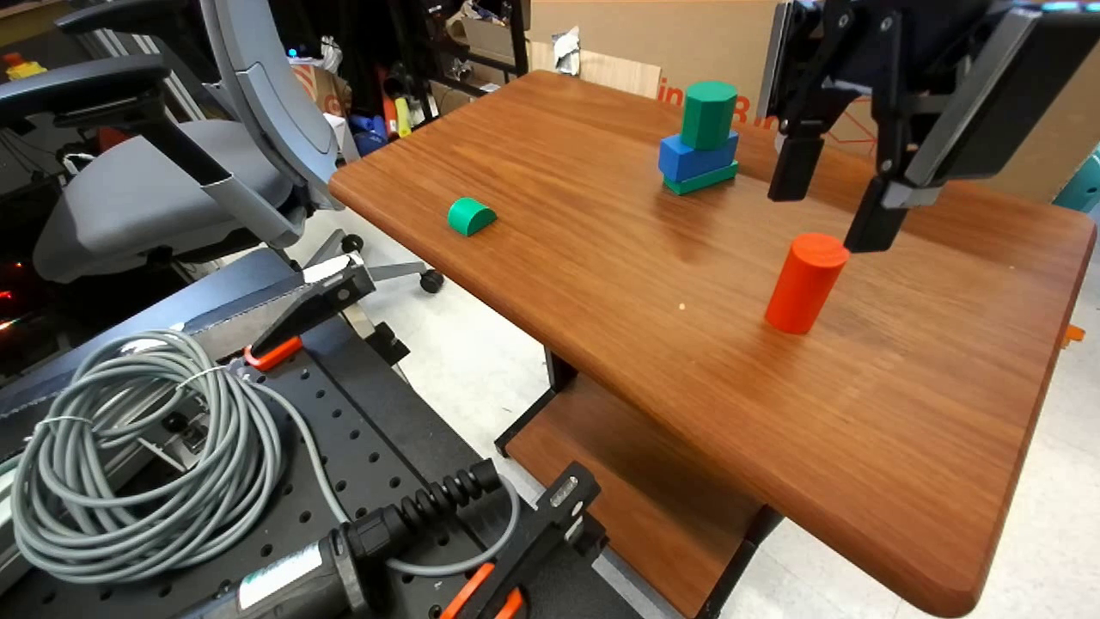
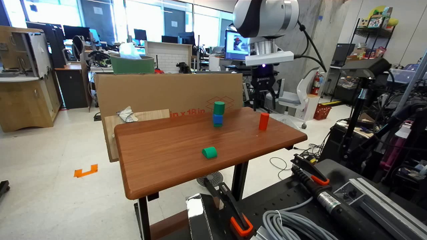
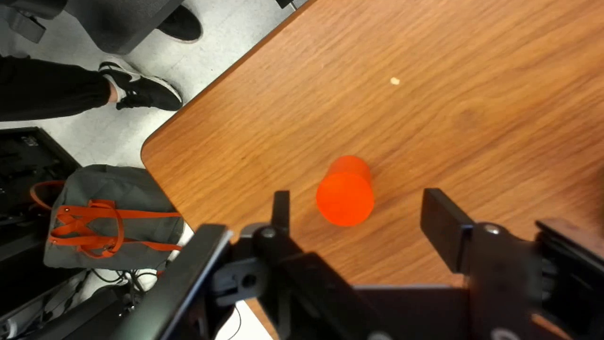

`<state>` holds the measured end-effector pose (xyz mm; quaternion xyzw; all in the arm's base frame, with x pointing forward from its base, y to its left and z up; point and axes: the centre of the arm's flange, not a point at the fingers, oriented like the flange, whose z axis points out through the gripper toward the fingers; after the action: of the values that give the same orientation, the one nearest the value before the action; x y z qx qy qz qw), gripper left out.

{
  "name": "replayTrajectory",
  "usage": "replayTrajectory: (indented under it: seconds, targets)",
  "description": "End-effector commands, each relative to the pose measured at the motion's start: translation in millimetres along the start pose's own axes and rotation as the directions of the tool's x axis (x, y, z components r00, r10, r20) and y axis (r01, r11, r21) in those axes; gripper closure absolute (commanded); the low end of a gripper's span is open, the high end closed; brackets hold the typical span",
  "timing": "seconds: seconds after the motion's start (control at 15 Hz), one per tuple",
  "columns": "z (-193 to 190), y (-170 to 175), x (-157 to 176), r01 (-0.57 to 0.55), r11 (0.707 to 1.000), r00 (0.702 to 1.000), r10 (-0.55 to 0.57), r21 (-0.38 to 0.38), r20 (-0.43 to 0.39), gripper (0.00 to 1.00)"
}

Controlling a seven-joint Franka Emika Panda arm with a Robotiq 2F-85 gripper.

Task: Unstack the four blocks on the right

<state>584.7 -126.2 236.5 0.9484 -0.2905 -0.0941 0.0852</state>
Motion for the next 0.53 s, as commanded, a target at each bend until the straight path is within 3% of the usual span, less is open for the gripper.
replayTrajectory:
  seconds: [0.0, 0.47]
  targets:
    - [-49.2, 11.3, -10.9, 0.012, 0.998, 0.998, -0.009, 0.056, -0.057, 0.01]
    - [-151.8, -25.1, -52.7, 0.100, 0.985, 0.974, -0.068, 0.139, -0.216, 0.00]
